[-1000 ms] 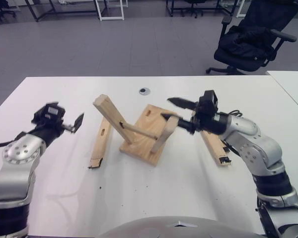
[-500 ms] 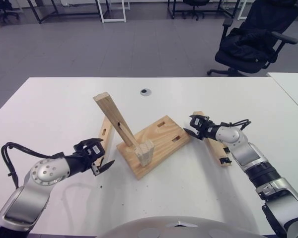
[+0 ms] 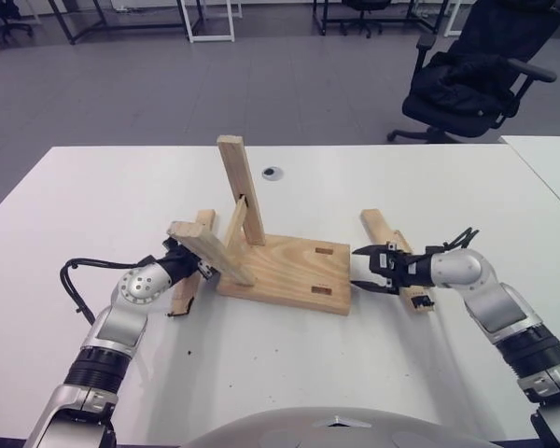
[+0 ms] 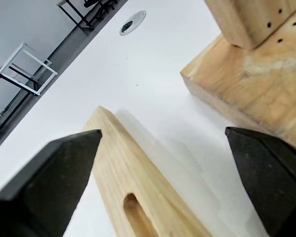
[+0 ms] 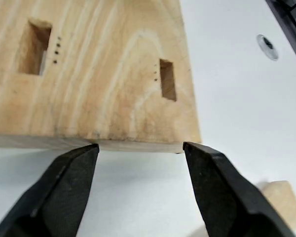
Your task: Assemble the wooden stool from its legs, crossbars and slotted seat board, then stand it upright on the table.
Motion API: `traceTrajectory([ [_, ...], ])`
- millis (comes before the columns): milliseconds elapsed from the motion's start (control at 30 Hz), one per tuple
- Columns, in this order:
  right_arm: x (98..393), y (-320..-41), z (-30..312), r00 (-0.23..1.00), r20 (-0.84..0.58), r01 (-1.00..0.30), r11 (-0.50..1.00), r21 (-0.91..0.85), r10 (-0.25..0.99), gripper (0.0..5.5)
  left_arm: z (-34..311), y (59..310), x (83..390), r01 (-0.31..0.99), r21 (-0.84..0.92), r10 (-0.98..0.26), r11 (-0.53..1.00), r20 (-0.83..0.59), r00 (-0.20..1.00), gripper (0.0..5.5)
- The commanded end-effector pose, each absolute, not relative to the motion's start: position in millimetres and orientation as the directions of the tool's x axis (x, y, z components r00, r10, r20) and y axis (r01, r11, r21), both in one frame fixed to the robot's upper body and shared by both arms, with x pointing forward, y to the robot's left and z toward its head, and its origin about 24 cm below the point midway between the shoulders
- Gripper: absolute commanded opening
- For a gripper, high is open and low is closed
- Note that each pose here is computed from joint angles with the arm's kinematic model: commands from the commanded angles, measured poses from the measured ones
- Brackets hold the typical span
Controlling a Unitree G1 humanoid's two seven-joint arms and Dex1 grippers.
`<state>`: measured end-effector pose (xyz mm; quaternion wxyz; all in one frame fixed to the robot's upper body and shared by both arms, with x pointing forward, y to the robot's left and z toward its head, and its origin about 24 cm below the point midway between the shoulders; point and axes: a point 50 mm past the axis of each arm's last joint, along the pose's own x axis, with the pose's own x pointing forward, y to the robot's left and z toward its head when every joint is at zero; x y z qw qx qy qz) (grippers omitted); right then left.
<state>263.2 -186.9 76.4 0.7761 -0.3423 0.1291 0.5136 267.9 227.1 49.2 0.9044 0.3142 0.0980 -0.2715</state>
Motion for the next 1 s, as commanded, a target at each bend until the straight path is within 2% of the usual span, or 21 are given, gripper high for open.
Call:
traceTrajectory([
  [33,300,-205,120,0.660,-0.389,-0.730,0.424,-0.536,0.643,3.19,88,269,266,0.452,0.616,-0.381,0.645,-0.254,0.889,4.63],
  [100,317,-202,120,0.705,-0.354,-0.685,0.462,-0.563,0.614,3.19,94,271,256,0.483,0.625,-0.418,0.614,-0.263,0.870,4.63],
  [133,323,-198,110,0.705,-0.369,-0.688,0.455,-0.566,0.606,3.19,100,262,250,0.539,0.623,-0.486,0.568,-0.275,0.830,4.63],
  [233,329,-186,76,0.665,-0.475,-0.726,0.348,-0.594,0.576,3.19,97,233,215,0.741,0.582,-0.640,0.334,-0.438,0.632,4.63],
  [333,336,-180,62,0.639,-0.517,-0.741,0.275,-0.612,0.570,3.19,88,227,201,0.825,0.534,-0.635,0.185,-0.576,0.515,4.63],
  [467,331,-168,53,0.528,-0.554,-0.812,0.193,-0.550,0.644,3.19,80,208,221,0.810,0.535,-0.671,0.241,-0.511,0.537,4.63],
  [533,326,-166,50,0.493,-0.567,-0.826,0.151,-0.543,0.660,3.19,70,191,237,0.803,0.498,-0.707,0.327,-0.434,0.558,4.63],
  [733,308,-174,56,0.435,-0.558,-0.853,0.124,-0.508,0.706,3.19,33,169,288,0.755,0.520,-0.667,0.399,-0.401,0.628,4.63],
  [833,291,-164,61,0.385,-0.511,-0.876,0.129,-0.466,0.768,3.19,26,157,303,0.734,0.535,-0.662,0.419,-0.374,0.650,4.63],
  [1000,285,-162,72,0.465,-0.466,-0.843,0.215,-0.493,0.753,3.19,24,157,299,0.719,0.531,-0.674,0.448,-0.328,0.662,4.63],
])
